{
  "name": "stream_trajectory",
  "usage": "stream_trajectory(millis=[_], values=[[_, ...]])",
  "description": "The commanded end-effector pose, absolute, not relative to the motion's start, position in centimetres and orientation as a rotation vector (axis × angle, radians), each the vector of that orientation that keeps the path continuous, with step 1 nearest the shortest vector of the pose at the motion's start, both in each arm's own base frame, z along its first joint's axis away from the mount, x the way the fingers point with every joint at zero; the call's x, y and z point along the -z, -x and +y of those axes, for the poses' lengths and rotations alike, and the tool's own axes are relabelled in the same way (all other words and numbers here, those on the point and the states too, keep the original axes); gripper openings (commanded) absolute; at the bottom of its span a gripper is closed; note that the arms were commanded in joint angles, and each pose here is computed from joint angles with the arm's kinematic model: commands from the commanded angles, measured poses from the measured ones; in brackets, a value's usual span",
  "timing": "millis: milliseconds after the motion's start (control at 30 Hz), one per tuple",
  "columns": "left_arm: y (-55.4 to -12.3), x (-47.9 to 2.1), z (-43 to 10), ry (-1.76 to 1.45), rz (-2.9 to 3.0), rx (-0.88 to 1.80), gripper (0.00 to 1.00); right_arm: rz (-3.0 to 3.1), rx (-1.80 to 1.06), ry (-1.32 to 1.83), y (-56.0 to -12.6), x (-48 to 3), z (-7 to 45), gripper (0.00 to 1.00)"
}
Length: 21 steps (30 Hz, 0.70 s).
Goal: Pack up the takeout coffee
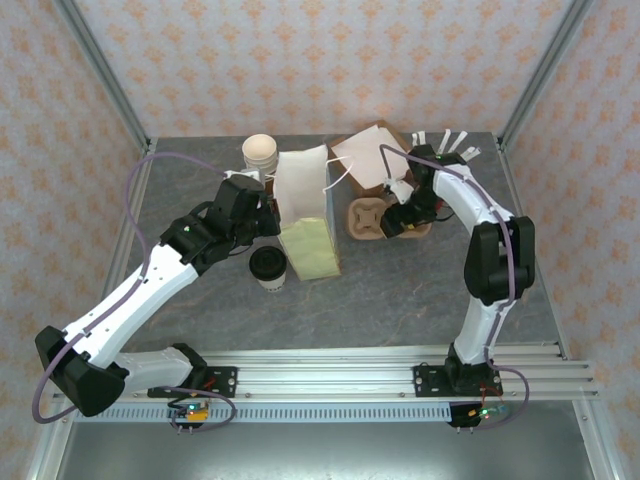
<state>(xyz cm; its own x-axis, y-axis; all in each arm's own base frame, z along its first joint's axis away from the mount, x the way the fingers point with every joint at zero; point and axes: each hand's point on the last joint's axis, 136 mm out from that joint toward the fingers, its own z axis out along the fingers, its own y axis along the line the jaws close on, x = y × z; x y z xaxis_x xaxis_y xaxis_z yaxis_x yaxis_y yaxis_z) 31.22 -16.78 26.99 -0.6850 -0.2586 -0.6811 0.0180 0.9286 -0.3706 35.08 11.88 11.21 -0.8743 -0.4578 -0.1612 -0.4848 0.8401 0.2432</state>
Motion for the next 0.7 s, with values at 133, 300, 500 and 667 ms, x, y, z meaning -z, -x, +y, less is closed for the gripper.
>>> stream_trajectory(millis=[133, 300, 500, 667], values=[[-31.0, -26.9, -16.5, 0.146, 2.287, 0.453, 0.00, 2.816, -0.508, 0.728, -33.8, -13.8, 14.2, 0.74], [-31.0, -26.9, -16.5, 0.146, 2.285, 0.455, 0.00, 2.814, -0.370, 0.676, -36.2, -13.4, 13.2, 0.73], [-31.0, -26.8, -16.1, 0.158, 2.284, 0.442, 0.00, 2.783, -0.385, 0.644, -37.9, -13.4, 13.7, 0.72], [-31.1, -26.7, -16.1, 0.160, 2.287, 0.442, 0.00, 2.748, -0.411, 0.622, -39.6, -14.0, 14.5, 0.72]])
